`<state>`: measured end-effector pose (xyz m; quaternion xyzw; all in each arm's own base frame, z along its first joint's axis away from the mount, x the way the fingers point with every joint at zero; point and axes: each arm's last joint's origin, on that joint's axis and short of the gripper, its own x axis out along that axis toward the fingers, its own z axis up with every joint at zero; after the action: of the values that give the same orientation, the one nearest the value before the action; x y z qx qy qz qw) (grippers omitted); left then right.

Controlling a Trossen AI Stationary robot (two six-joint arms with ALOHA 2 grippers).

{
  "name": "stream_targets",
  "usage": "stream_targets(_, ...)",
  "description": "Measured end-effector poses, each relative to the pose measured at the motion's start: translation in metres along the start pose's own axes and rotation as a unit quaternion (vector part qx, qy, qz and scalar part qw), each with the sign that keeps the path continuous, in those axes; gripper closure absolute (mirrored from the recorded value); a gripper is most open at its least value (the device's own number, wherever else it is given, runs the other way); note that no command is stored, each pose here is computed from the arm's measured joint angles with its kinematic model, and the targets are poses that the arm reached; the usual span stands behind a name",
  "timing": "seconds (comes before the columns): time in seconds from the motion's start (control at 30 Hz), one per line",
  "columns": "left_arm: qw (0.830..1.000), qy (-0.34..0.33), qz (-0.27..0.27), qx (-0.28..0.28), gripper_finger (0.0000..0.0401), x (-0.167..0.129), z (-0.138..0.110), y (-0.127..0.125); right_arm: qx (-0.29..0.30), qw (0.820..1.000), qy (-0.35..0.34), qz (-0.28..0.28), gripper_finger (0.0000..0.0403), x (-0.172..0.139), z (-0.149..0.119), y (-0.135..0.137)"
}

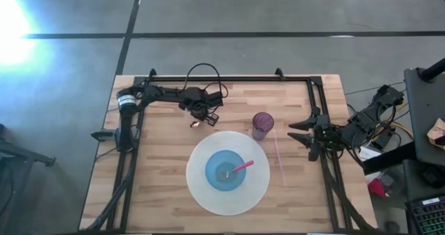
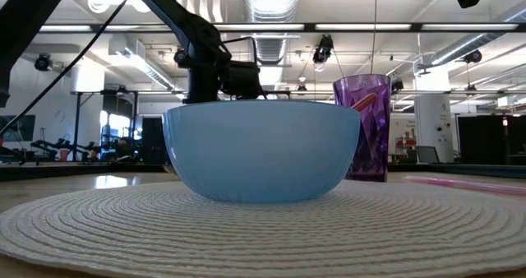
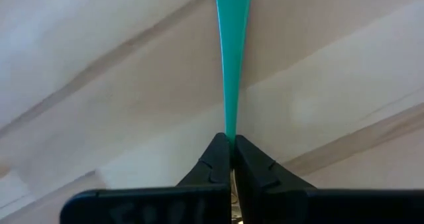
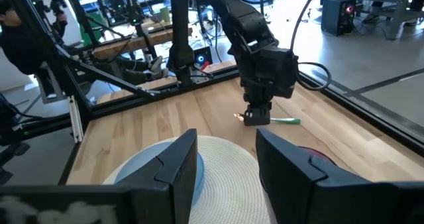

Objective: Pick & Place Utensil
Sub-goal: Put the green spoon into the blue bowl

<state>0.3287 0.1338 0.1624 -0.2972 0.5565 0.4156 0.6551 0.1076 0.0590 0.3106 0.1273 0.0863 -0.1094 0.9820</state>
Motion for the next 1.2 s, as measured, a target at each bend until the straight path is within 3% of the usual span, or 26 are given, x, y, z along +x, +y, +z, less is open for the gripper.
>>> stream_targets(0.4, 0.999, -0.048, 0.005, -0.003, 0.0401, -0.033, -0.001, 0.009, 0.002, 1.0, -0.002, 0.001, 0.0255, 0.0, 0.0, 0.0)
stream_targets(0.67, 0.994, -0.11, -0.007, -0.002, 0.0401, -0.072, -0.006, 0.016, 0.003, 1.0, -0.002, 0.001, 0.0255, 0.0, 0.001, 0.0)
stream_targets(1.2, 0.965, -0.258, -0.041, 0.008, 0.0401, -0.152, -0.05, 0.012, 0.016, 1.0, -0.011, 0.005, 0.0255, 0.0, 0.003, 0.001)
